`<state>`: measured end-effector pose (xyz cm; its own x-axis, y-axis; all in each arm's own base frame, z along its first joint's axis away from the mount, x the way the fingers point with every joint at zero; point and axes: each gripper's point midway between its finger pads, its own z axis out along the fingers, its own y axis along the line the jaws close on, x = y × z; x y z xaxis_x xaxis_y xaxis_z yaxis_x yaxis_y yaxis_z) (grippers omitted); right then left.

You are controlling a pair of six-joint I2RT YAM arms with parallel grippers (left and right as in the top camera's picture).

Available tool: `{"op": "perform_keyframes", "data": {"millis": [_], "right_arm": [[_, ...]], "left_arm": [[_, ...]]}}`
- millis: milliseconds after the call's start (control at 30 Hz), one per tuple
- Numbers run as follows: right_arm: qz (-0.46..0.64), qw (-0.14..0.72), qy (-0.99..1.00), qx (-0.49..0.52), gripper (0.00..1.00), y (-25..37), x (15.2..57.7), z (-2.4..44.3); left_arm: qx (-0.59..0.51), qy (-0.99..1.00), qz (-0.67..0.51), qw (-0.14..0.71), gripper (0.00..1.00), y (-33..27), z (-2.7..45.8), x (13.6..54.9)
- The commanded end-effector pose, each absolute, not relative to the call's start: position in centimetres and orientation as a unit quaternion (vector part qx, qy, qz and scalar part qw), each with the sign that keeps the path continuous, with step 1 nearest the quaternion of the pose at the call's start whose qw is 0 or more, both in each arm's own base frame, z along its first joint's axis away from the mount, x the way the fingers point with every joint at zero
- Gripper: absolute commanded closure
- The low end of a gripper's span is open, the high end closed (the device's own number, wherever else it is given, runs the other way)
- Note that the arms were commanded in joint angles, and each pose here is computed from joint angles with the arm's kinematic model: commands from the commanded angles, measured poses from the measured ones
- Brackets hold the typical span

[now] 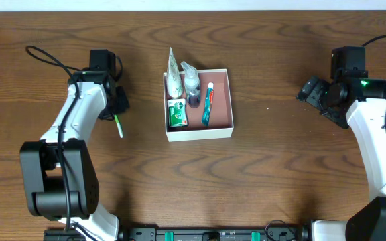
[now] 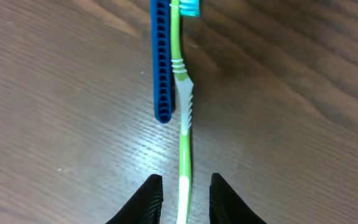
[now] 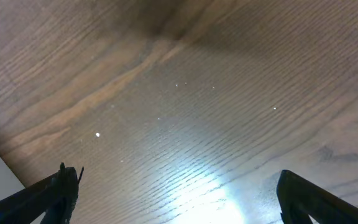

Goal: Pack container
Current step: 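Move the left gripper to the green toothbrush and grasp its handle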

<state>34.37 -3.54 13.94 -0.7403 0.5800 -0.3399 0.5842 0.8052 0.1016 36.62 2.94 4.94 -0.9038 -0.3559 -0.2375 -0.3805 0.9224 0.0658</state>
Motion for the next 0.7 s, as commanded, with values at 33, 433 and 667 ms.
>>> {"op": "perform_keyframes", "data": {"millis": [33, 433, 667], "right_arm": [[-0.008, 0.180, 0.930, 0.320, 0.01, -3.8, 34.4, 13.9], [-0.008, 0.180, 0.930, 0.320, 0.01, -3.8, 34.4, 13.9], [-0.008, 0.180, 0.930, 0.320, 0.01, -3.8, 34.4, 13.9]], "left_arm": [[-0.188, 0.976, 0.056, 0.090, 0.74, 2.9, 3.1, 35.3], [-0.193, 0.975, 0.051, 0.097, 0.74, 3.1, 1.5, 34.9], [-0.193, 0.974, 0.040, 0.109, 0.73, 2.8, 0.2, 34.9]]}}
